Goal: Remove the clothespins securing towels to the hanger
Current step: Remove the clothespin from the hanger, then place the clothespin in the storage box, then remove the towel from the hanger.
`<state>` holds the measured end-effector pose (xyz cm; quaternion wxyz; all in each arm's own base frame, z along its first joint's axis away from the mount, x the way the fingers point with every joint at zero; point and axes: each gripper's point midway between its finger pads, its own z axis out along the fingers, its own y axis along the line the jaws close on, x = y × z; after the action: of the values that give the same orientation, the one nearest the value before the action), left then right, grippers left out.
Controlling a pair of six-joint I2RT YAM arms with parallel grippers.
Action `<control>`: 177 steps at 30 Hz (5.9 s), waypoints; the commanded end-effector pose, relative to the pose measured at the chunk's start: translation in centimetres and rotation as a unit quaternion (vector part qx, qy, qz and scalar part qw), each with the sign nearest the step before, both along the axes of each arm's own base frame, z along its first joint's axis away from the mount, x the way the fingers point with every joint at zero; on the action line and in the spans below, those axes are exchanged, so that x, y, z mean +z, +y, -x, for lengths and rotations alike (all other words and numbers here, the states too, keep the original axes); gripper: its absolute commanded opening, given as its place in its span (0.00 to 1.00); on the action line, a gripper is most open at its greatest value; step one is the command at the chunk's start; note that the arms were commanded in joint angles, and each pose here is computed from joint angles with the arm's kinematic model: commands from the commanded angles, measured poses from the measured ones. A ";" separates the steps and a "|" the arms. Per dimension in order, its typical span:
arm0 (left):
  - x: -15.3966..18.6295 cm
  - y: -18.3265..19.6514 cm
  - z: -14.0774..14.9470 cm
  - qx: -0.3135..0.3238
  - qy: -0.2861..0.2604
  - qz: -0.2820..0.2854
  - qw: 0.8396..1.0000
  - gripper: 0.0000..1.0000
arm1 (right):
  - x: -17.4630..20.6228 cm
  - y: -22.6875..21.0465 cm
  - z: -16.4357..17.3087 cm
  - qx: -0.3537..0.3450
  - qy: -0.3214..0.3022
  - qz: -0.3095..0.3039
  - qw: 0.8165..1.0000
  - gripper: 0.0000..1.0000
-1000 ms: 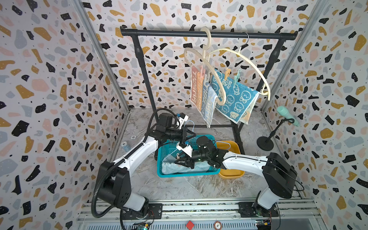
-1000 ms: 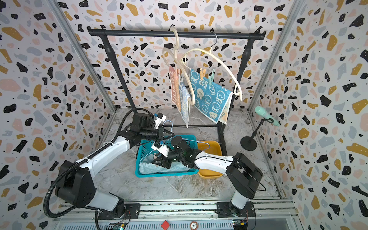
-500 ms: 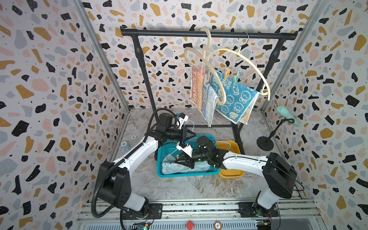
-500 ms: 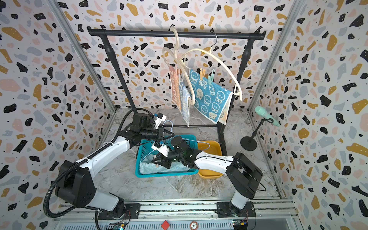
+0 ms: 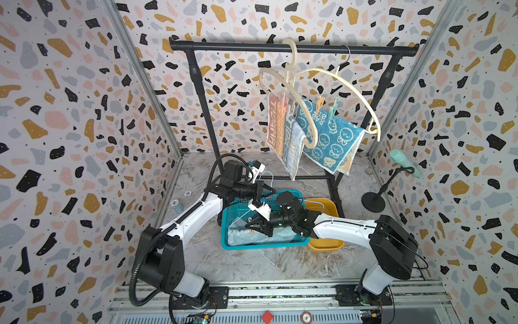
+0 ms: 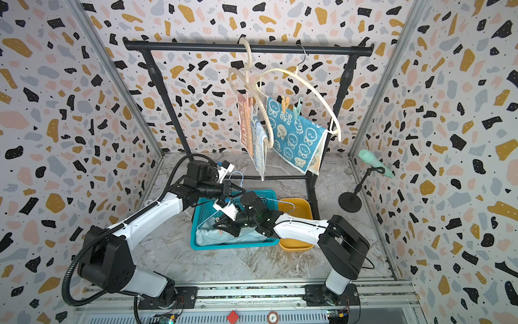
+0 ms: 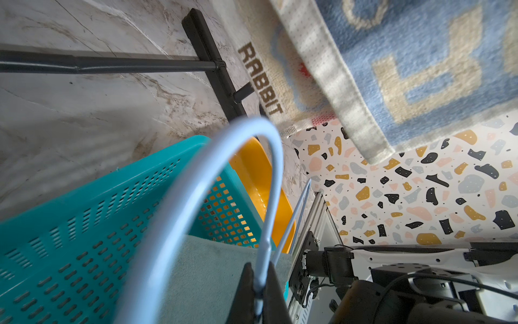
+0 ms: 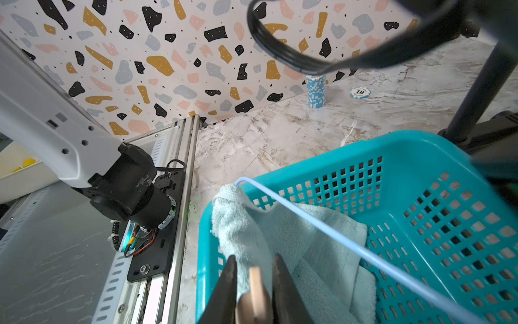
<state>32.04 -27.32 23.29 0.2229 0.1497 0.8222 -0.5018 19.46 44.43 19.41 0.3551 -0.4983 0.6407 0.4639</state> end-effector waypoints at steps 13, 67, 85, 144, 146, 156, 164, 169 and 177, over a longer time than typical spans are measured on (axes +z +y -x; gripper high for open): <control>0.8 -0.2 0.2 -0.003 -0.014 0.012 1.000 0.00 | 4.7 0.6 -1.0 -0.020 -0.037 -0.045 0.998 0.00; 5.1 0.7 -2.6 0.065 -0.071 -0.001 0.995 0.00 | 8.5 -9.7 -2.3 -0.225 -0.063 -0.050 0.971 0.00; 6.1 2.4 -3.3 0.104 -0.099 -0.023 0.989 0.00 | 5.8 -24.4 -4.5 -0.443 0.001 -0.018 0.896 0.00; 7.8 4.8 -2.3 0.141 -0.129 -0.039 0.981 0.00 | 0.6 -24.0 -5.3 -0.387 0.061 -0.004 0.920 0.61; 8.1 4.9 -2.4 0.143 -0.130 -0.036 0.980 0.00 | 1.6 -23.1 -4.9 -0.369 0.052 -0.013 0.928 0.61; 9.4 5.0 -2.3 0.153 -0.139 -0.026 0.978 0.00 | 2.9 -19.1 -5.9 -0.326 0.030 -0.019 0.945 0.58; 10.6 5.3 -2.2 0.161 -0.148 -0.023 0.976 0.00 | 3.8 -17.9 -7.5 -0.326 0.011 -0.045 0.944 0.50; 11.4 5.5 -2.1 0.163 -0.154 -0.020 0.974 0.00 | 3.9 -17.4 -8.3 -0.324 -0.001 -0.043 0.945 0.47; 11.8 5.5 -2.0 0.164 -0.158 -0.019 0.974 0.00 | 3.7 -17.1 -9.7 -0.324 -0.004 -0.051 0.945 0.42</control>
<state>34.21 -22.01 31.95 0.3950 0.0878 0.8213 -0.4021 28.49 26.89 20.59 0.4855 -0.2425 0.7666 0.3433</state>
